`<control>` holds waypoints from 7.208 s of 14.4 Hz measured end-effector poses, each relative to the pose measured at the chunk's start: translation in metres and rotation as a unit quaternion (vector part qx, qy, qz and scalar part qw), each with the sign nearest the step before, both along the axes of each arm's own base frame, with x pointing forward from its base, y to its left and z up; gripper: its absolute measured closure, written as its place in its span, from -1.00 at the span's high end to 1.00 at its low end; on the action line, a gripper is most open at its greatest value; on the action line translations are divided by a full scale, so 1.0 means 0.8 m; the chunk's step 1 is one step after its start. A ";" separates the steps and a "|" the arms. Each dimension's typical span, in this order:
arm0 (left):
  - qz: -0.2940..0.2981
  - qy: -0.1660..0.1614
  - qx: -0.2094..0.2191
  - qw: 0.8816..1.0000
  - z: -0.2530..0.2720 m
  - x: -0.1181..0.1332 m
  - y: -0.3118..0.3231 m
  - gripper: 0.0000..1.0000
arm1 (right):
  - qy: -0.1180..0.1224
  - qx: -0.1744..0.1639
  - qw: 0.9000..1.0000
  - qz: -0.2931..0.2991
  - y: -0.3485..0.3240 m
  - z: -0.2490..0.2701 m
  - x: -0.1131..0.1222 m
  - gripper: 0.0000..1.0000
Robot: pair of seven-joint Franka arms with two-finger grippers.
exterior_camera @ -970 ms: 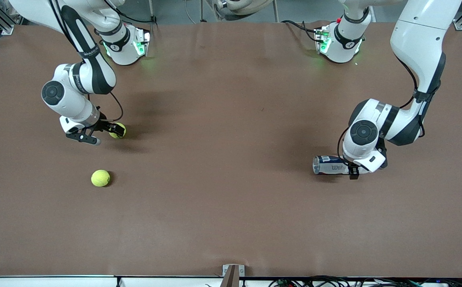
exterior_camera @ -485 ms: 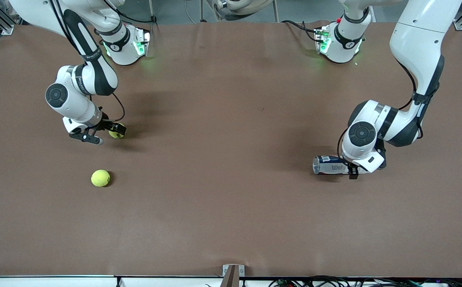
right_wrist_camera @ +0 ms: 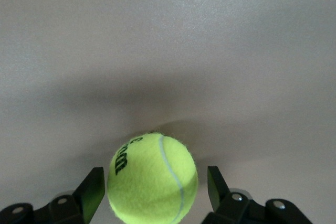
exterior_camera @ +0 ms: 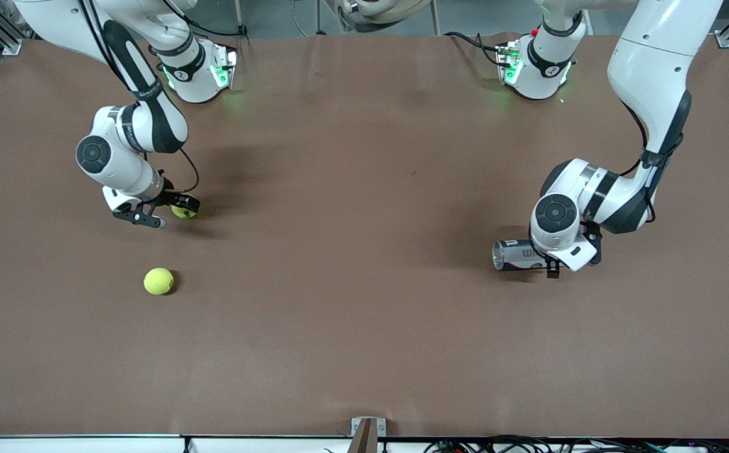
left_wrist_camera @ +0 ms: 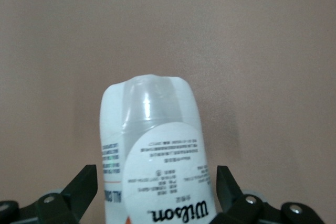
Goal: Insert tennis ball vertically with right arm
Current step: 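Lift the can upright with the left gripper while the right gripper lifts the ball, then bring the ball with the right gripper onto the can opening, then open the right gripper to drop the ball into the can, then withdraw, then grasp the second tennis ball with the right gripper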
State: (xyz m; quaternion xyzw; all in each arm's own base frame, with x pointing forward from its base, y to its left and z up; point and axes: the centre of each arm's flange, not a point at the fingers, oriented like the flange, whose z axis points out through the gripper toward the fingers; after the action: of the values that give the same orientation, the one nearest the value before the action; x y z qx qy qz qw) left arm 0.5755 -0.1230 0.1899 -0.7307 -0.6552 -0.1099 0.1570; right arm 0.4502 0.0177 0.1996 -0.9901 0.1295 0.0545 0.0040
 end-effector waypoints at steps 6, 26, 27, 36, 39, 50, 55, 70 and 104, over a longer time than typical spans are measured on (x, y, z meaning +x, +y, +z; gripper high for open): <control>0.017 -0.003 0.003 1.000 -0.007 -0.001 0.000 1.00 | -0.001 0.000 1.000 0.001 0.001 0.001 0.001 0.29; 0.039 -0.025 -0.061 0.997 0.047 0.009 -0.064 0.20 | 0.024 0.009 0.993 -0.117 0.076 0.082 0.053 0.29; 0.043 -0.026 -0.074 0.996 0.052 0.008 -0.074 0.20 | 0.025 0.007 0.992 -0.127 0.093 0.094 0.059 0.29; 0.076 -0.079 -0.240 0.964 0.095 0.013 -0.164 0.22 | 0.036 0.055 0.970 -0.236 0.204 0.167 0.084 0.29; 0.071 -0.100 -0.304 0.945 0.112 0.010 -0.197 0.22 | 0.040 0.088 0.957 -0.272 0.244 0.192 0.086 0.29; 0.075 -0.158 -0.473 0.864 0.135 -0.010 -0.270 0.22 | 0.065 0.163 0.866 -0.468 0.379 0.317 0.096 0.29; 0.105 -0.182 -0.493 0.844 0.106 -0.024 -0.283 0.22 | 0.071 0.177 0.844 -0.502 0.423 0.339 0.111 0.29; 0.093 -0.177 -0.499 0.843 0.110 -0.036 -0.307 0.22 | 0.087 0.180 0.811 -0.550 0.513 0.314 0.202 0.29; 0.077 -0.143 -0.528 0.833 0.067 -0.033 -0.346 0.16 | -0.058 0.023 0.994 -0.088 -0.008 0.176 0.261 1.00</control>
State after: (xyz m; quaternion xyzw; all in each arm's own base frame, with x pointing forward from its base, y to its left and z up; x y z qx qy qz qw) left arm 0.5495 -0.3999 0.2436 -0.6256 -0.6829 0.1626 -0.3403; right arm 0.6594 0.0114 0.3406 -0.9761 0.2139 -0.0003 0.0391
